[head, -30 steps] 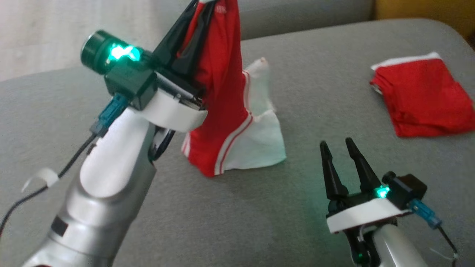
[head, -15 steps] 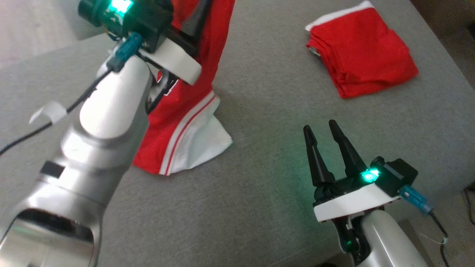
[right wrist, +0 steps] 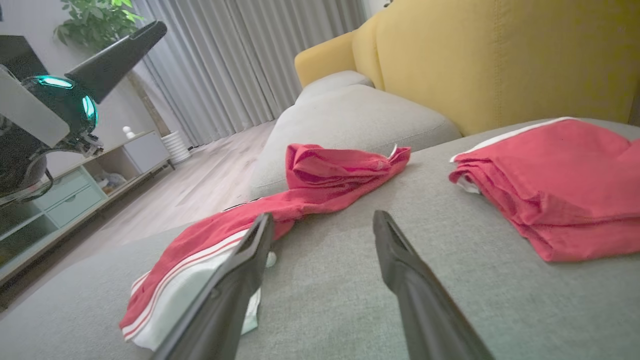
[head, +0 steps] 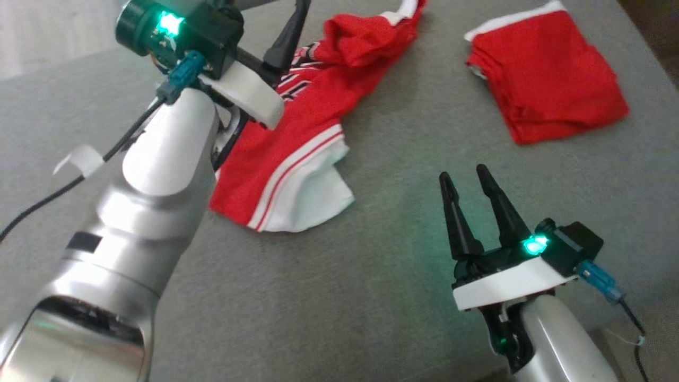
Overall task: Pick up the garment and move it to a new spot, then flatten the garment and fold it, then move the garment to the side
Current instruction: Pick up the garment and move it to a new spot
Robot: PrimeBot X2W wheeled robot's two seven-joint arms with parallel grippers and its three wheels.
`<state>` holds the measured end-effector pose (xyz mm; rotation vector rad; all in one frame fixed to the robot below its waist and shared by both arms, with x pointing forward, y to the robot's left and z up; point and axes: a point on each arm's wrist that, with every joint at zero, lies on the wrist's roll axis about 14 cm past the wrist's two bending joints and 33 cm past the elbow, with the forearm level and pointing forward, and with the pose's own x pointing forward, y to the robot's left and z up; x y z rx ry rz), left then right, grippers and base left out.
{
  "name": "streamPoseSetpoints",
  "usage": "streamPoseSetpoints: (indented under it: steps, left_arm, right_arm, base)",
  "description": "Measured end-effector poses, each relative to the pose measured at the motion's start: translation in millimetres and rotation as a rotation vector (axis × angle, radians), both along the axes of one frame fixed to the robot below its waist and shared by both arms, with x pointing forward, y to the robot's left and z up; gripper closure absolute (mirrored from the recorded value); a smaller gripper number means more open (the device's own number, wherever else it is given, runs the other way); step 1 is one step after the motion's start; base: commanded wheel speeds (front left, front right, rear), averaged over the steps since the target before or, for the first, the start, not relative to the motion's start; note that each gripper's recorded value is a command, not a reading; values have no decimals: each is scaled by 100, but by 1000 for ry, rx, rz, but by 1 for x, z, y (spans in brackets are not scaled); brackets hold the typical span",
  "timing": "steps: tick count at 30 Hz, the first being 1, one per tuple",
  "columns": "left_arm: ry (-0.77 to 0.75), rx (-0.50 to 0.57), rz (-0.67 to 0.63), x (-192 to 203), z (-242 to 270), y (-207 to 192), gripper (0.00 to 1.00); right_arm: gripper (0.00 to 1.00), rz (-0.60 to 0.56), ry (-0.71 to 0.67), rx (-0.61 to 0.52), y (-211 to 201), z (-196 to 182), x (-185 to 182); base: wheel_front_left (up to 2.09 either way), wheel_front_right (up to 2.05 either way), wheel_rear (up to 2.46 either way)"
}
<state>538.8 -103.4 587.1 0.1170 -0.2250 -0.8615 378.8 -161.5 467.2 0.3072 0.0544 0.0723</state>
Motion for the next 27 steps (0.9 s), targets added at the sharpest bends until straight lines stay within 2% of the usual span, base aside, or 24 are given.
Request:
streamPoseSetpoints:
  steps: [6, 13, 17, 22, 27]
  left_arm:
    - [1, -40, 57, -13, 4, 33, 0]
    - [71, -101, 276, -48, -22, 114, 0]
    - [175, -172, 412, -83, -52, 152, 0]
    - [297, -206, 526, -131, -92, 178, 0]
    - [275, -223, 540, -139, -85, 182, 0]
  right_arm:
    - [0, 39, -17, -8, 11, 3, 9]
    - [0, 97, -45, -16, 31, 10, 11]
    - [0, 123, -41, -23, 39, 9, 6]
    - [0, 146, -41, -33, 46, 8, 3]
    - [0, 164, -40, -49, 52, 7, 4]
  base:
    - [0, 0, 0]
    - [0, 0, 0]
    - [0, 0, 0]
    - [0, 0, 0]
    - [0, 0, 0]
